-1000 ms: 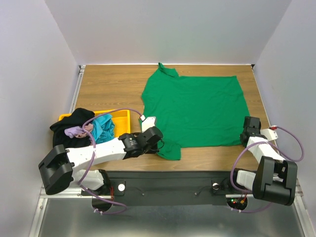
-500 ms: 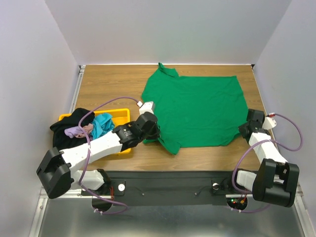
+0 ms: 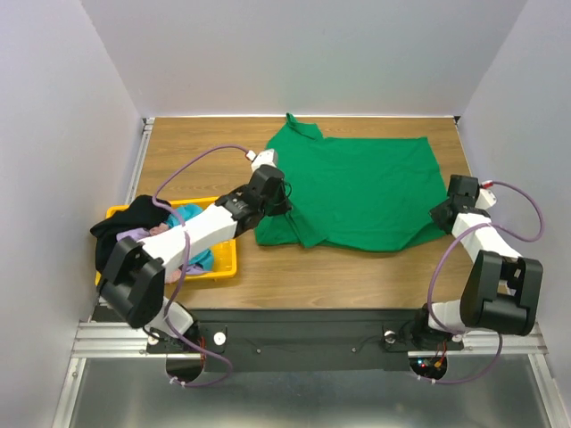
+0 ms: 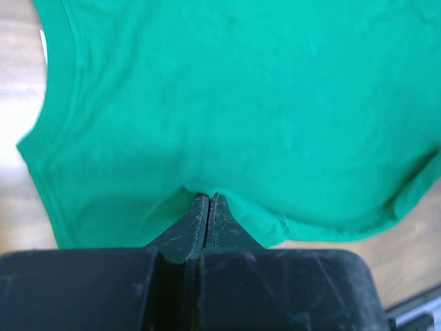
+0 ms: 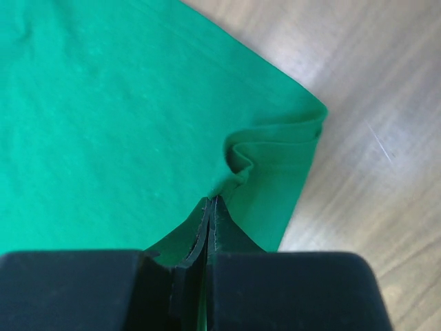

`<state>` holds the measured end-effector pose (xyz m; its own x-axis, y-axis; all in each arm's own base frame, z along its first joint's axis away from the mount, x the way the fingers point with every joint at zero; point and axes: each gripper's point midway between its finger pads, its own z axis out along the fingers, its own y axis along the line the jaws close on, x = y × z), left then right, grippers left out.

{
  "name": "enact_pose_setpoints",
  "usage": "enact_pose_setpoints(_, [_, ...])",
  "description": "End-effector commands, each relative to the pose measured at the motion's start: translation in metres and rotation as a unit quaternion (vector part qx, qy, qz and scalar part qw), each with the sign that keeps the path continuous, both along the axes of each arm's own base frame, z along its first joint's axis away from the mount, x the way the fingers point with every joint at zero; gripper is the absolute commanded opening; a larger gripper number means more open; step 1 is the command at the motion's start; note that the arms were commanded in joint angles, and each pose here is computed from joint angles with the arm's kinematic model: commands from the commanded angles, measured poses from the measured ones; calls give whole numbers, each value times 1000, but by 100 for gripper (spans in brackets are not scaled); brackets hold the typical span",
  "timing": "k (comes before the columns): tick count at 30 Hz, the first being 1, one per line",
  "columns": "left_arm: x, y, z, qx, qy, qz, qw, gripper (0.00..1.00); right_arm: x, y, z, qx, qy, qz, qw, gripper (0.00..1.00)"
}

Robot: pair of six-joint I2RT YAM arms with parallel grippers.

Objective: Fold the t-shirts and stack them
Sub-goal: Fold the tshirt

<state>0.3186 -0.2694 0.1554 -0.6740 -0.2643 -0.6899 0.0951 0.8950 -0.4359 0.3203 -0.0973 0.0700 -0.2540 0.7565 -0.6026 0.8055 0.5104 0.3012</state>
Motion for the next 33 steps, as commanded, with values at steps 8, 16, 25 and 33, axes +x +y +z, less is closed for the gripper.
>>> enact_pose_setpoints(8, [81, -3, 36, -15, -51, 33, 998, 0, 53, -17, 24, -28, -27, 13, 999, 0])
enact_pose_setpoints(16, [125, -3, 35, -9, -58, 36, 998, 0, 83, -23, 6, -29, -13, 28, 999, 0])
enact_pose_setpoints(25, [174, 12, 9, 8, -43, 83, 996, 0, 111, -34, -6, -47, -5, 33, 998, 0])
enact_pose_setpoints(33, [181, 16, -7, 12, -31, 86, 996, 0, 125, -29, -3, -40, -17, 59, 997, 0])
